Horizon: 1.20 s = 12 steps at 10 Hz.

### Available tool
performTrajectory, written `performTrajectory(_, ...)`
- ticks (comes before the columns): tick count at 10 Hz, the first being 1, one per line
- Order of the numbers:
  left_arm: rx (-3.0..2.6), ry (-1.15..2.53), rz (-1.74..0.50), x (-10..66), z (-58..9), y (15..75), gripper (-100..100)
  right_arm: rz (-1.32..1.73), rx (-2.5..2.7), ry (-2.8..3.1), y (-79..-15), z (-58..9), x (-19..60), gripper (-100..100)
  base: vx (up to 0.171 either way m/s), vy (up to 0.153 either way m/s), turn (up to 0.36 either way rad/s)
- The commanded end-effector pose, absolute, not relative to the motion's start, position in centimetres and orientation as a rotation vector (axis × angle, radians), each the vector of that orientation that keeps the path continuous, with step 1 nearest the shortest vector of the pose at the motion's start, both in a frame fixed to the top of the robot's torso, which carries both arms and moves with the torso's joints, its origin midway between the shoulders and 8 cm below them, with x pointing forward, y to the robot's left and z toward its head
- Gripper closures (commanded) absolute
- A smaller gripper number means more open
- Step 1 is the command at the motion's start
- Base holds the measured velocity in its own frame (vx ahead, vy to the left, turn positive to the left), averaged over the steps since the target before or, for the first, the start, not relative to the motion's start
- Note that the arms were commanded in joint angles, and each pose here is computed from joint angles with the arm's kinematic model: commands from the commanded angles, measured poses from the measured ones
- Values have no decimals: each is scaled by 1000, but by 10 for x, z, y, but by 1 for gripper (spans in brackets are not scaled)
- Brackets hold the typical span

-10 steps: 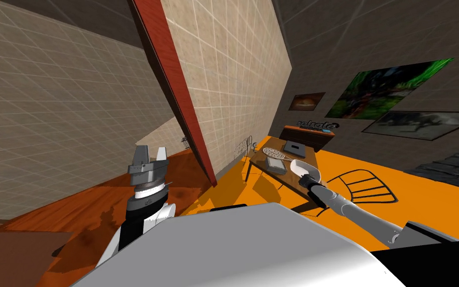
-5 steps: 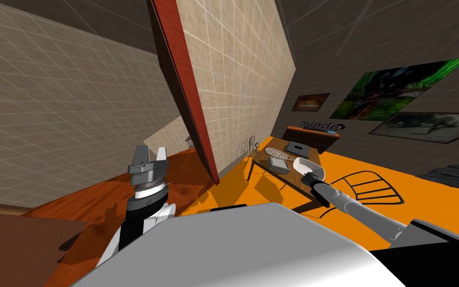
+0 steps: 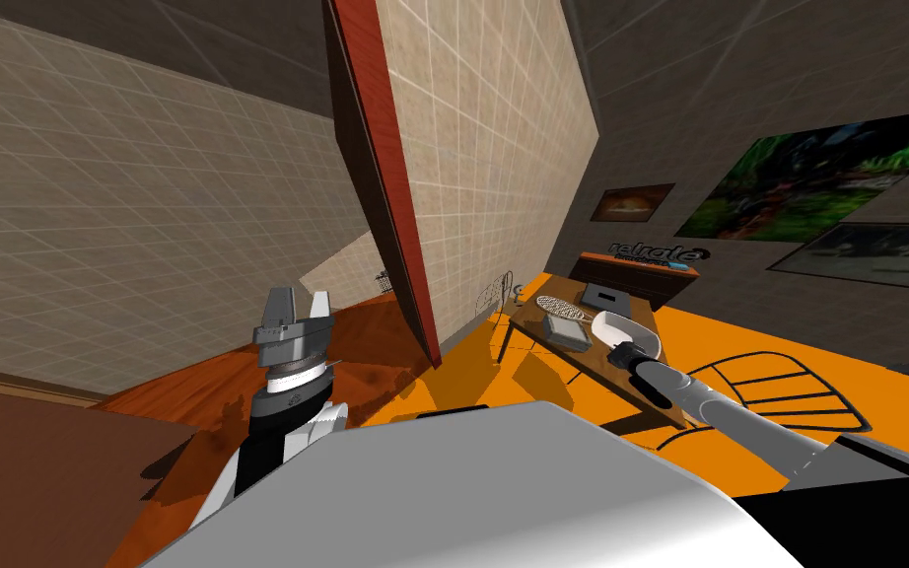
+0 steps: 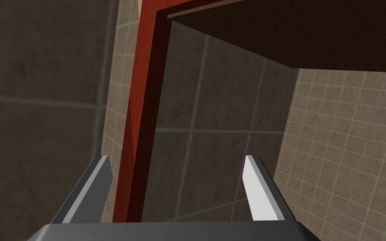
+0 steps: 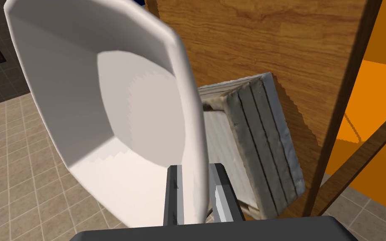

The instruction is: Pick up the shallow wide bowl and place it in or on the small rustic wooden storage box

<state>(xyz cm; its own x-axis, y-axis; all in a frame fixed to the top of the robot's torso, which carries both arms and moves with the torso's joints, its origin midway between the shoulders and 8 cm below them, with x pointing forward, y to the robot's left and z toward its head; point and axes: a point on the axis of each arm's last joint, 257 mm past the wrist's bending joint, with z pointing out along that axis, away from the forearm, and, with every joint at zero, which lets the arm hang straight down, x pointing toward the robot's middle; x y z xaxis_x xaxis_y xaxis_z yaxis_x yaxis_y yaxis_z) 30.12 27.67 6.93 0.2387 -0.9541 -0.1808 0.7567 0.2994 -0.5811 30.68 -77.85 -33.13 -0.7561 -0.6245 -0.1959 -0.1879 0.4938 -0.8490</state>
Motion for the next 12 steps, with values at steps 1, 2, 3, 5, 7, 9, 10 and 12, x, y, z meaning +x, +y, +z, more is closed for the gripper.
performTrajectory(1, -415, 562, -1218, 301, 69, 277, 0, -1184, -668, 2268, -779, -332, 303, 100, 97, 60, 16)
performTrajectory(2, -415, 562, -1218, 301, 69, 277, 0, -1175, -672, 2286, -783, -332, 297, 100, 86, 40, 28)
performTrajectory(3, -415, 562, -1218, 301, 69, 277, 0, -1156, -684, 2325, -789, -335, 284, 100, 160, 37, 66)
performTrajectory(5, -415, 562, -1218, 301, 69, 277, 0, -1170, -681, 2313, -792, -329, 287, 100, 100, 48, 15)
performTrajectory(7, -415, 562, -1218, 301, 69, 277, 0, -1156, -684, 2325, -789, -335, 284, 100, -4, 4, 4)
performTrajectory(9, -415, 562, -1218, 301, 69, 277, 0, -1134, -699, 2368, -795, -339, 269, 100, 118, 28, 33)
performTrajectory(10, -415, 562, -1218, 301, 69, 277, 0, -1134, -699, 2368, -795, -339, 269, 100, 77, 21, 2)
performTrajectory(12, -415, 562, -1218, 301, 69, 277, 0, -1110, -716, 2414, -800, -343, 253, 100, 128, 39, 41)
